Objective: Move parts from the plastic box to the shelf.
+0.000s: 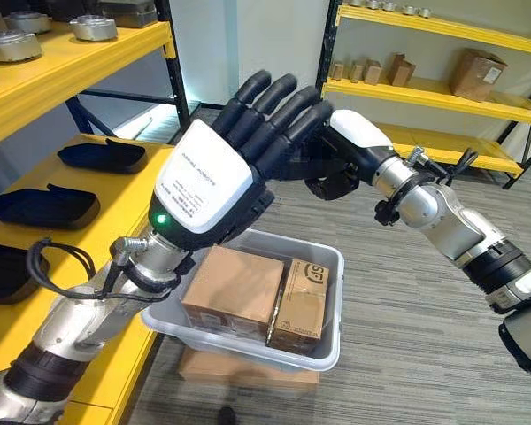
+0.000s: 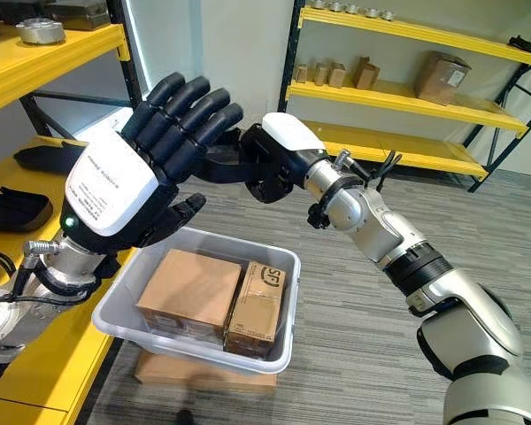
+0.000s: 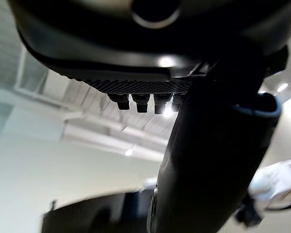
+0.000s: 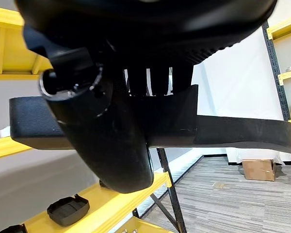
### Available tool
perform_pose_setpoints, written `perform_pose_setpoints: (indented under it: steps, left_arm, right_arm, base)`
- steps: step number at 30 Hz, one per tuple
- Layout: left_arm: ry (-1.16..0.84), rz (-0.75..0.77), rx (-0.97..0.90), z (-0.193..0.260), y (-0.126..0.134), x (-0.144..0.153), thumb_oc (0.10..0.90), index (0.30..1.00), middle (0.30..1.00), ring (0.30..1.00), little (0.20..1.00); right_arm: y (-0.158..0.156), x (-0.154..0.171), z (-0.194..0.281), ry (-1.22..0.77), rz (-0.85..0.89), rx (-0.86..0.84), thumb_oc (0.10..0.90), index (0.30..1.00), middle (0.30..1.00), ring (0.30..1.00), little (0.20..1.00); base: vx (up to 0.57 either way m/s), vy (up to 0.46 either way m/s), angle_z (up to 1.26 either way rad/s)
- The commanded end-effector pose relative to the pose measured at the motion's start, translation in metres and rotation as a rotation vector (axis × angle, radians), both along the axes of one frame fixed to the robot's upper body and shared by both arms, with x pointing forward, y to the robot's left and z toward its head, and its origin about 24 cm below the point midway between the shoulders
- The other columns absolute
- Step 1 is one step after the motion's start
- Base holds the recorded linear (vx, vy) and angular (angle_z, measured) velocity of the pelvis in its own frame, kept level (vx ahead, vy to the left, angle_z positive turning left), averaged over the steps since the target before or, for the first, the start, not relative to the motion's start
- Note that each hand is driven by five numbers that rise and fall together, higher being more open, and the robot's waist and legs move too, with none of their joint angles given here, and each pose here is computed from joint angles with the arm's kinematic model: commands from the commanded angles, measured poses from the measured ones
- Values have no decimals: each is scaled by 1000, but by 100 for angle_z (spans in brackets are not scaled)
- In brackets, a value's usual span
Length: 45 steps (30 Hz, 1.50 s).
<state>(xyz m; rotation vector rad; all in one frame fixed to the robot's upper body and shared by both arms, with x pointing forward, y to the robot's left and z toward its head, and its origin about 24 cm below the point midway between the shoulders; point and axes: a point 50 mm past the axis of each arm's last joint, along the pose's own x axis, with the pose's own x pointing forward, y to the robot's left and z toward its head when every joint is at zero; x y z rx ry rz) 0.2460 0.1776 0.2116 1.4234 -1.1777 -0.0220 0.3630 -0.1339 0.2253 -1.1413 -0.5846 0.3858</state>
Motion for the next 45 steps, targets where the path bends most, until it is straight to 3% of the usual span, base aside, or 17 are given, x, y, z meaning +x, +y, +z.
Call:
perform_pose_setpoints:
  steps: [1,10,31,45]
  left_arm:
    - [-81,52,-22,12,6,3,900,1000,1000,1000,1000]
    - [-66,102,-33,7,7,18,900,1000,1000,1000,1000]
    - [-251,-20,-34,55,-41,35,900,1000,1000,1000,1000]
    - [-146,150,-23,31,-12,55,900,1000,1000,1000,1000]
  right_arm:
    - [3,-5,76,-261,23,117,400,300,300,300,300]
    - [9,-4,76,-249,39,135,400,300,300,300,300]
    - [49,-4,74,-224,132,121,400,300,300,300,300]
    - [48,-3,74,-219,131,126,400,300,300,300,300]
  base:
    - [0,0,0]
    - [0,0,0]
    - [0,0,0]
    - [0,1,-4]
